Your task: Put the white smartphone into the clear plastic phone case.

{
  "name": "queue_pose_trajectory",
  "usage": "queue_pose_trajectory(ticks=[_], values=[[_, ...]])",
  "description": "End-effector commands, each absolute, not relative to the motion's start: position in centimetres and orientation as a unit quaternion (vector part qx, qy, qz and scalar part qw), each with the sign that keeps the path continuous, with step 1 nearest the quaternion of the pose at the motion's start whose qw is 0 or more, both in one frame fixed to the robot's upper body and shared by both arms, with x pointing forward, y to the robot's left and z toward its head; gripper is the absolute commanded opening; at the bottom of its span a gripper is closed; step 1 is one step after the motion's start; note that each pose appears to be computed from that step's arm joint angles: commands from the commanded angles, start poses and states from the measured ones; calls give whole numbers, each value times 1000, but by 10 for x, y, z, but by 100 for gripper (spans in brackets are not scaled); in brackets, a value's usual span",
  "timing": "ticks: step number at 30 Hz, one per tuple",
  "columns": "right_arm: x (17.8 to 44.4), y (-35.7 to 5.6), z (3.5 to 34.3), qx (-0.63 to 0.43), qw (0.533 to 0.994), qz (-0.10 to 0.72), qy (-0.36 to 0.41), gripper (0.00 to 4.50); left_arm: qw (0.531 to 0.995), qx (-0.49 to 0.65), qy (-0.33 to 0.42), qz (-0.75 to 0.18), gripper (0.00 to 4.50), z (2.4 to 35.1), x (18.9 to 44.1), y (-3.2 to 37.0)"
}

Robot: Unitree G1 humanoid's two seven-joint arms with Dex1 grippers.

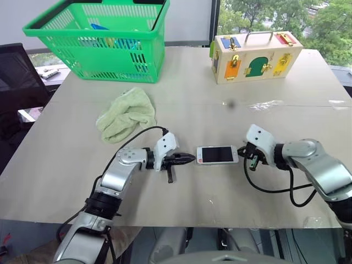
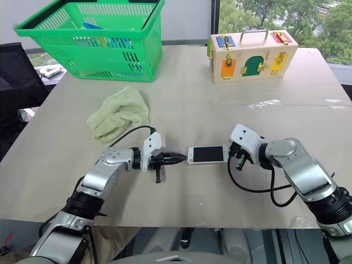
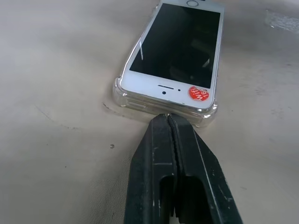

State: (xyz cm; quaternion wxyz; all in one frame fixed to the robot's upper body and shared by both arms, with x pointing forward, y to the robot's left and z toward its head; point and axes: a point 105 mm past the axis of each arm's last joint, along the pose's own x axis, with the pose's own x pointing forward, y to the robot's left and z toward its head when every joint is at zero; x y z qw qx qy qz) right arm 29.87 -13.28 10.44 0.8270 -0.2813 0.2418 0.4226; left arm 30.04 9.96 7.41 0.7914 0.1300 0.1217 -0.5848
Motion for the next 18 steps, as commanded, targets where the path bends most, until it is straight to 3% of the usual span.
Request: queue_pose_trajectory(ticks=[1, 4, 6, 8, 13, 18], values=[[295, -108, 115, -287, 815, 464, 195, 2, 805, 135, 132, -563, 0, 72, 306, 97], [296, -104, 114, -291, 813, 469, 187, 2, 809, 131, 134, -557, 0, 74, 307, 98], [293, -98, 112, -291, 809, 479, 179, 2, 767, 347, 121, -526, 0, 69, 315, 112], [292, -95, 108, -309, 803, 482, 164, 2, 731, 438, 111, -512, 0, 67, 317, 118], [298, -109, 106, -325, 818, 448, 155, 2, 733, 438, 110, -509, 0, 64, 319, 120], [299, -136, 128, -276, 856, 410, 149, 2, 744, 393, 108, -530, 0, 65, 314, 113]])
